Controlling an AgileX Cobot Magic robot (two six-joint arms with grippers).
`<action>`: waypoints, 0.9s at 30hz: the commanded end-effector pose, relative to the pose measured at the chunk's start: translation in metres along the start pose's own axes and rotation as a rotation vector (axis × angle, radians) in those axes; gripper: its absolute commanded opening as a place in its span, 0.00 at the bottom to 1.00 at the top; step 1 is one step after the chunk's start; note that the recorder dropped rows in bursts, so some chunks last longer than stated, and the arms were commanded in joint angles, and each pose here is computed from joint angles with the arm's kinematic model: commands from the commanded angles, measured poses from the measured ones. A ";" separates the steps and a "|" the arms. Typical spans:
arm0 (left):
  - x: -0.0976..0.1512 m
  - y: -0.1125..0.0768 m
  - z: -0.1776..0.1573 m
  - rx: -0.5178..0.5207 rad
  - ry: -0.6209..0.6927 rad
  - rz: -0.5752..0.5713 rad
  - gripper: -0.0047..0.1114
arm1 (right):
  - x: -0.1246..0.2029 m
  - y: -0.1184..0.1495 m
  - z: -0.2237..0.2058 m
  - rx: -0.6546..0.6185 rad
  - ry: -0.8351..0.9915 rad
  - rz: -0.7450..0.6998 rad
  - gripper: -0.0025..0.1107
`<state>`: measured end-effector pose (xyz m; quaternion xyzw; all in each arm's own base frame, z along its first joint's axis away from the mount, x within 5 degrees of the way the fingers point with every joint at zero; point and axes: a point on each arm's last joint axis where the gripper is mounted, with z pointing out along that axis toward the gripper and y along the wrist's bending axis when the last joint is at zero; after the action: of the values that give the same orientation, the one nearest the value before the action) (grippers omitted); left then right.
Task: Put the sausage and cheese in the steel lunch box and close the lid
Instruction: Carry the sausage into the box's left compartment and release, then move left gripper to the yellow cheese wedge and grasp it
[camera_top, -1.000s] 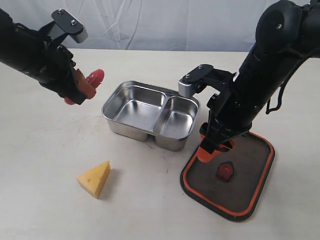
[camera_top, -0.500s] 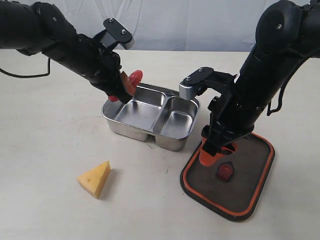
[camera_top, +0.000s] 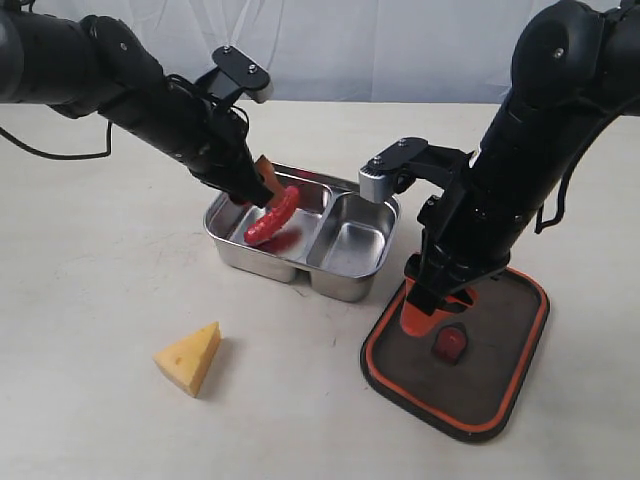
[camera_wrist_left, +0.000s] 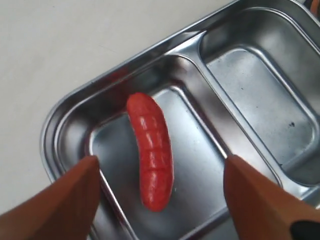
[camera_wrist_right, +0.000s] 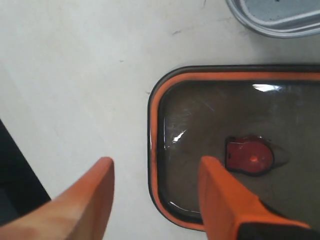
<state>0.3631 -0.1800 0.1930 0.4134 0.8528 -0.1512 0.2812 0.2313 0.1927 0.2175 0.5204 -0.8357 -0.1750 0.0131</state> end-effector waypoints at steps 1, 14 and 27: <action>0.000 -0.007 -0.003 0.061 0.032 0.004 0.61 | 0.001 0.000 -0.004 0.021 0.010 -0.019 0.47; 0.035 -0.033 -0.052 0.249 0.559 -0.161 0.53 | 0.005 0.000 -0.004 0.013 0.050 -0.025 0.47; 0.071 -0.051 -0.036 0.312 0.638 -0.354 0.53 | 0.005 0.001 -0.004 0.011 0.048 -0.020 0.47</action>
<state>0.2796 -0.1495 0.1851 0.3409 0.9179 -0.1790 -0.0956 0.2293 0.1879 0.2167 0.5317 -0.8312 -0.1586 0.0345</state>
